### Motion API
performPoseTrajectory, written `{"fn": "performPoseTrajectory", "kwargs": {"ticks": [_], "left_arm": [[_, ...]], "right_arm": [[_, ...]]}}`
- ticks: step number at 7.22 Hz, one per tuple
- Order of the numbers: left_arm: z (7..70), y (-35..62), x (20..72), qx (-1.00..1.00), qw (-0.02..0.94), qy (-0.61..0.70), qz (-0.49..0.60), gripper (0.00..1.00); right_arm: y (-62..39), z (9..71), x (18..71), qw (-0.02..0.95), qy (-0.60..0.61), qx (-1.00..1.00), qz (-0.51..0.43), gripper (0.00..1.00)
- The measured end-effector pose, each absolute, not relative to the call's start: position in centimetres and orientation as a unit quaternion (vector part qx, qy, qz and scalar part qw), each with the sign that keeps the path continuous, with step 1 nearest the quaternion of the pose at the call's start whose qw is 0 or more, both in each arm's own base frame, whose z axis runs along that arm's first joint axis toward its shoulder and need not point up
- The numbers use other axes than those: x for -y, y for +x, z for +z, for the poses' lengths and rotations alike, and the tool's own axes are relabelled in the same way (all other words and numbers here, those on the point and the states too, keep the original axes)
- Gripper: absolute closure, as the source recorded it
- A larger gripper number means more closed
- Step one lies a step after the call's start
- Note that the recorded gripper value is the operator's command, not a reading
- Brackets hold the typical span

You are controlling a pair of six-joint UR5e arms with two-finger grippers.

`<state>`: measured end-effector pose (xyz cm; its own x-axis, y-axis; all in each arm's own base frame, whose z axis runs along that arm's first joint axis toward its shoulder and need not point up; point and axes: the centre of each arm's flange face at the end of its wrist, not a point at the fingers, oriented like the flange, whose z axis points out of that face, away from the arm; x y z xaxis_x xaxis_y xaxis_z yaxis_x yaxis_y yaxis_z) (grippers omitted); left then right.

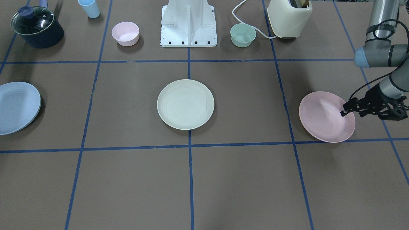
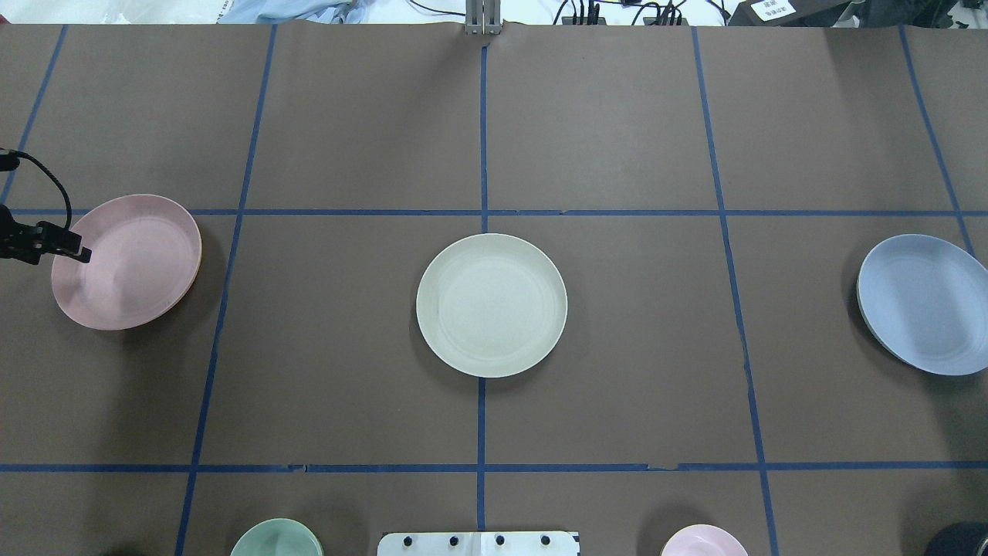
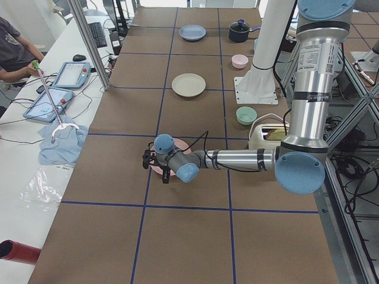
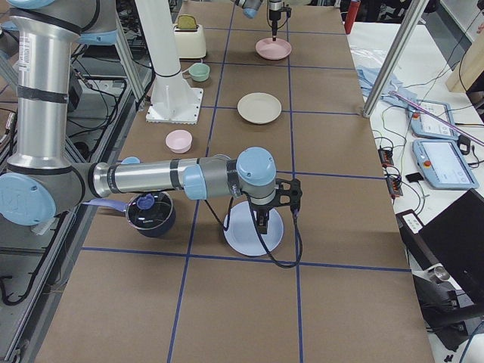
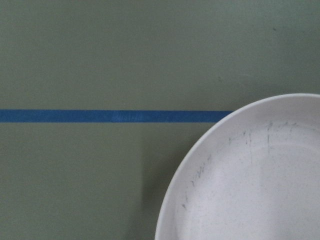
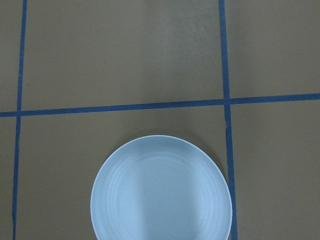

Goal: Stack three plates with pink and blue
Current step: 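Lower the left gripper to the rim of the pink plate and grasp it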

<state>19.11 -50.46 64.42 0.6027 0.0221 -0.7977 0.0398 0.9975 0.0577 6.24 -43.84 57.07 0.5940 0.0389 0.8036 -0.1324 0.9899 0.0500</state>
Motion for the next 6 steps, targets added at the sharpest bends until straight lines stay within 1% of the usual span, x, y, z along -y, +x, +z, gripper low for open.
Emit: {"fn": "performPoseTrajectory", "kwargs": {"ticks": [1,2,6], "left_arm": [[64.66,19.37,50.33,-0.445,0.895,0.032,-0.003,0.68],[64.93,19.39,50.24,-0.443,0.896,0.030,-0.004,1.00],[64.26,18.97,50.19,-0.446,0.894,0.036,-0.004,1.00]], "right_arm": [[6.24,57.02,43.87,0.891,0.051,0.449,0.050,0.00],[6.23,56.93,43.89,0.890,0.051,0.449,0.052,0.00],[5.83,56.81,44.04,0.891,0.049,0.450,0.049,0.00]]}}
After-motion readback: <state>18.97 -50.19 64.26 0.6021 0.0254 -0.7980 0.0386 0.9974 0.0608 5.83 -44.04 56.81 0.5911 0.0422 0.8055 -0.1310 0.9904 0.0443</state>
